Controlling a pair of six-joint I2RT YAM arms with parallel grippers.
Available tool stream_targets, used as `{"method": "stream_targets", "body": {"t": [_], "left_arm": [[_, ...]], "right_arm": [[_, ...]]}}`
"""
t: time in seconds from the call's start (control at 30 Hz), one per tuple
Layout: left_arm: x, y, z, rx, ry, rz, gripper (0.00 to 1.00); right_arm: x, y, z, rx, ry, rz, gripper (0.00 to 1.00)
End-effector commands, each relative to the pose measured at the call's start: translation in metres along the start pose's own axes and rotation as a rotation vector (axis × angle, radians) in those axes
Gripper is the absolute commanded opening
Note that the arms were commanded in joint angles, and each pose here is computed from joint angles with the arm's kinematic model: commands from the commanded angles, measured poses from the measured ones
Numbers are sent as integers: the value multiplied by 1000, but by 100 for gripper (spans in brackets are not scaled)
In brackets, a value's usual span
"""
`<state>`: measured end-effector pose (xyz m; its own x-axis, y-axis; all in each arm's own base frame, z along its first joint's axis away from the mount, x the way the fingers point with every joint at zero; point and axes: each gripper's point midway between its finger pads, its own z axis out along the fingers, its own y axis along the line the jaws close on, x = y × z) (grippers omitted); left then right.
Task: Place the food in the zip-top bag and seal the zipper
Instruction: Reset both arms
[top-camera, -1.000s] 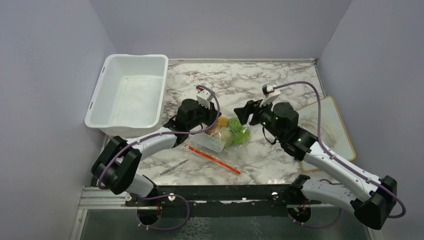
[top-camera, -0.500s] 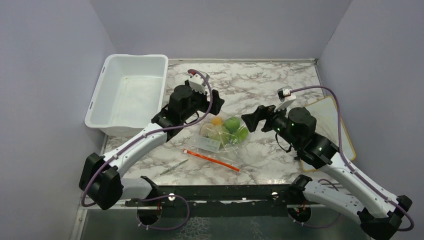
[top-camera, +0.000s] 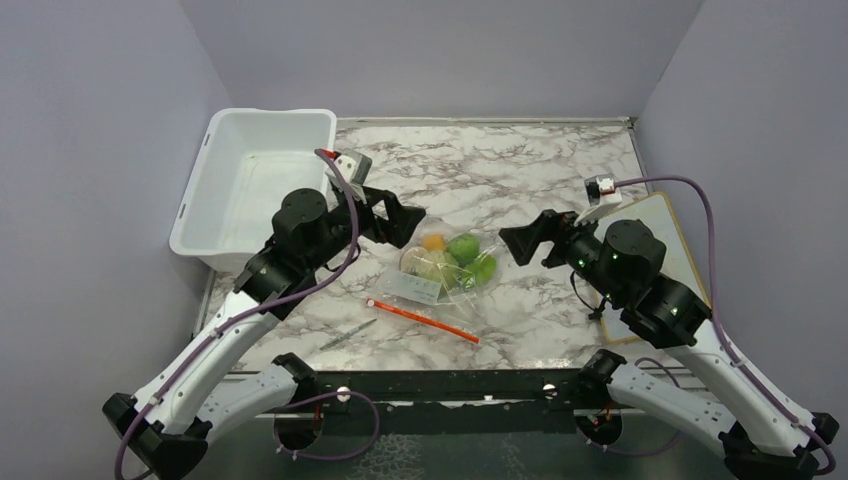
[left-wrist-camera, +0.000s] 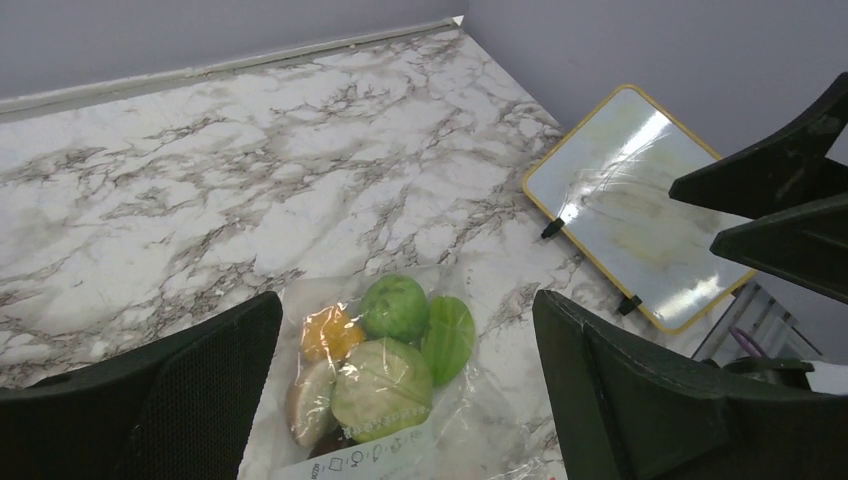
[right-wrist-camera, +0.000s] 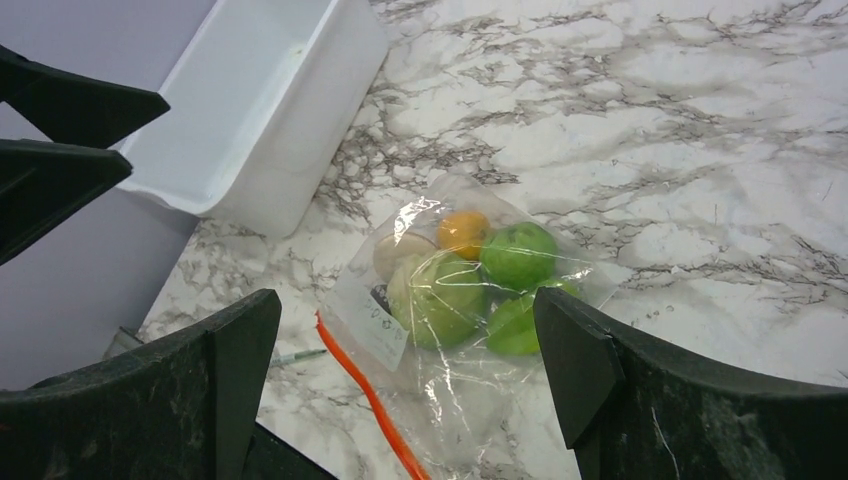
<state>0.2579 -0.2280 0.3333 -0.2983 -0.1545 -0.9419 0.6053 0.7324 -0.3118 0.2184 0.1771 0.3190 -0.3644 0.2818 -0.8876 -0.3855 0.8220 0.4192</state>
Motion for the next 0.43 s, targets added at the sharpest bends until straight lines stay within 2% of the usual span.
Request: {"method": "stream_targets", "body": {"t": [0.0,0.23,0.4], "left_arm": [[-6,0,-21,-8,-36,0,99],[-19,-5,-37,13,-124,-8,99],[-12,-4,-32,14,-85,-1,99]], "right_arm": [[-6,6,-13,-43,-20,-3,100],[-6,5,-19,-50,-38,40,100],[-8,5,-20,-56,-59,47,100]]}}
